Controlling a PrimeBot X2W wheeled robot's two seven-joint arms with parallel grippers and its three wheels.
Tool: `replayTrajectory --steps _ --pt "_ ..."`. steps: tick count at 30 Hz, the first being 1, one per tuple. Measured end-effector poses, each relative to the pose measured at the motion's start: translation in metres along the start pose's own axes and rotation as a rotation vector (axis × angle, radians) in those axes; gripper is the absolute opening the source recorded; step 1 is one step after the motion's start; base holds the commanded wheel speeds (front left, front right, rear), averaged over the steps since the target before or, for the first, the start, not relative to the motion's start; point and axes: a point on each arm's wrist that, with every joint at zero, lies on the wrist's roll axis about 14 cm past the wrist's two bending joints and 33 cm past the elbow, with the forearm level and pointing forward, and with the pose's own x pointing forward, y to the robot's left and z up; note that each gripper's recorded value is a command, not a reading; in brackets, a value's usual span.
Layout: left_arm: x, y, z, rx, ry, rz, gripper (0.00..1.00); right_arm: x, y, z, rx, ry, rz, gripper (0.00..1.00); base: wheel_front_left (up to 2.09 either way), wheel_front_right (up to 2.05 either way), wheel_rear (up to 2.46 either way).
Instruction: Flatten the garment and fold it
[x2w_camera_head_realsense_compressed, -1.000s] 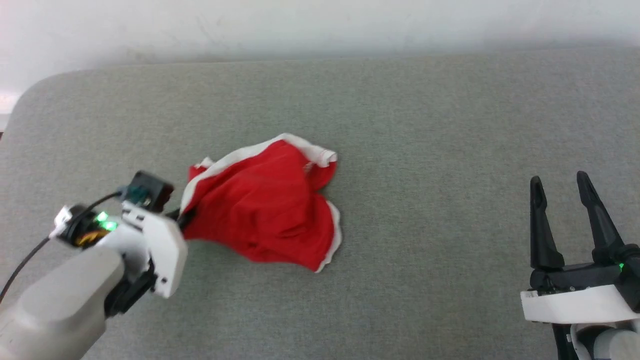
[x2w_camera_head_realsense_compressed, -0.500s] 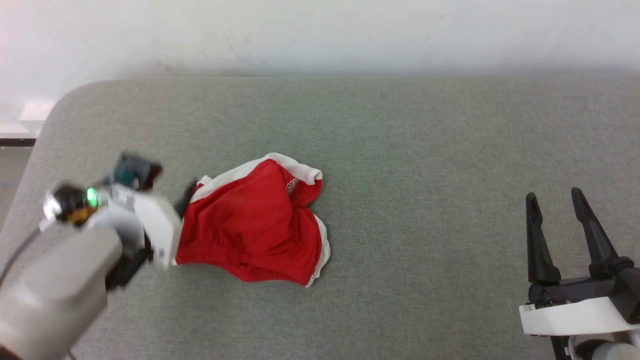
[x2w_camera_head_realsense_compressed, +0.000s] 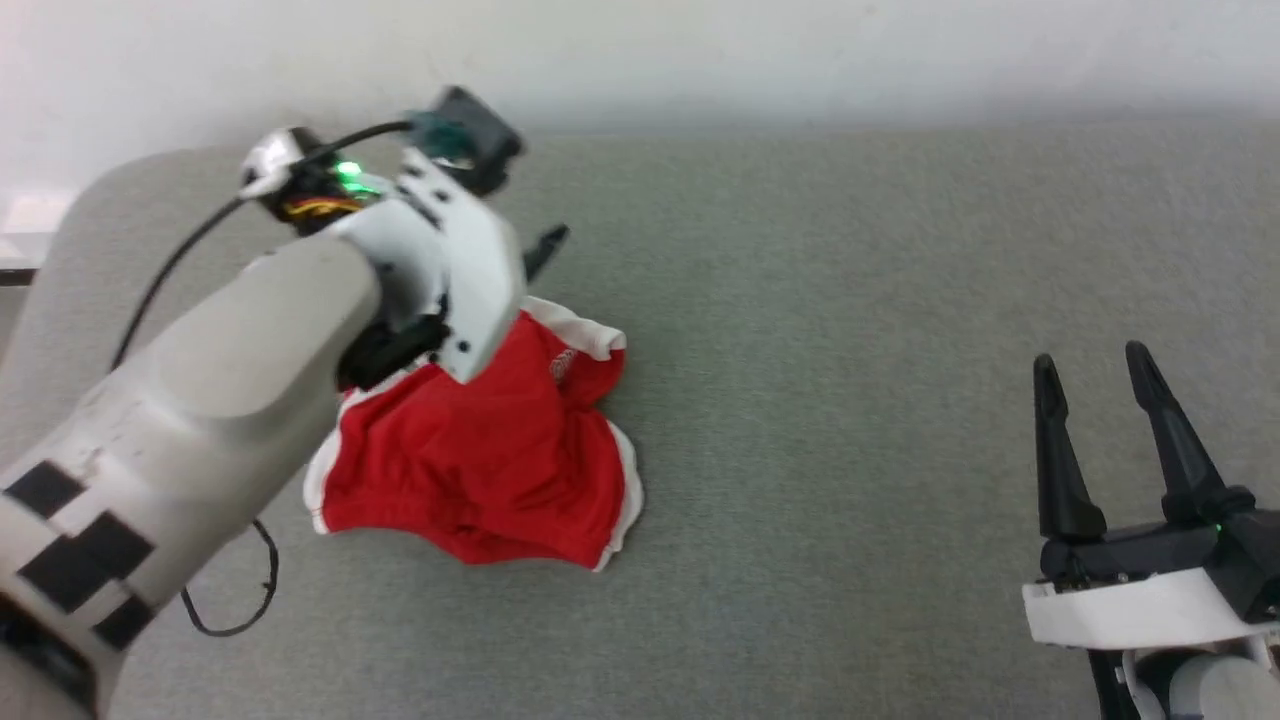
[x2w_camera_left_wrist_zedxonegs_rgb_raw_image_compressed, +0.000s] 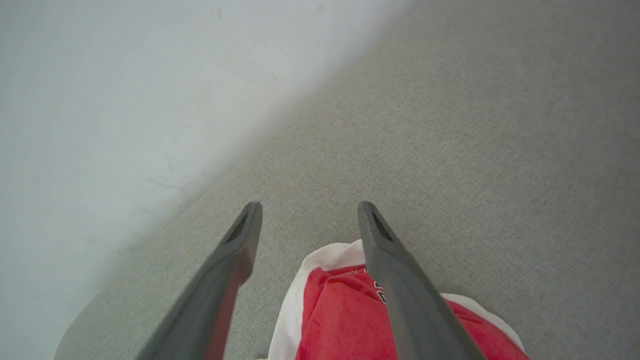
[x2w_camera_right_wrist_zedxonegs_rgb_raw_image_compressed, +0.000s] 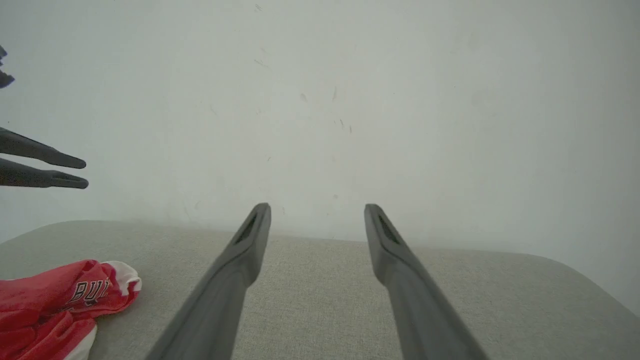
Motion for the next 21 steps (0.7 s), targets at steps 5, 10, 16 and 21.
replayTrajectory --steps 5,10,16,21 --pt "0.033 -0.043 -0.024 0.039 0.191 -0.150 1.00 -0.002 -0.016 -0.004 -0.015 0.014 -0.046 1.00 0.00 0.00 0.00" --pt "0.050 -0.063 -0.059 0.084 0.381 -0.219 1.00 -0.005 -0.031 -0.009 -0.024 0.032 -0.091 1.00 0.00 0.00 0.00" --pt "0.060 -0.093 -0.114 0.103 0.552 -0.319 1.00 -0.002 -0.045 -0.019 -0.031 0.057 -0.127 1.00 0.00 0.00 0.00" --pt "0.069 -0.099 -0.136 0.134 0.619 -0.361 1.00 0.001 -0.053 -0.028 -0.040 0.080 -0.147 1.00 0.00 0.00 0.00"
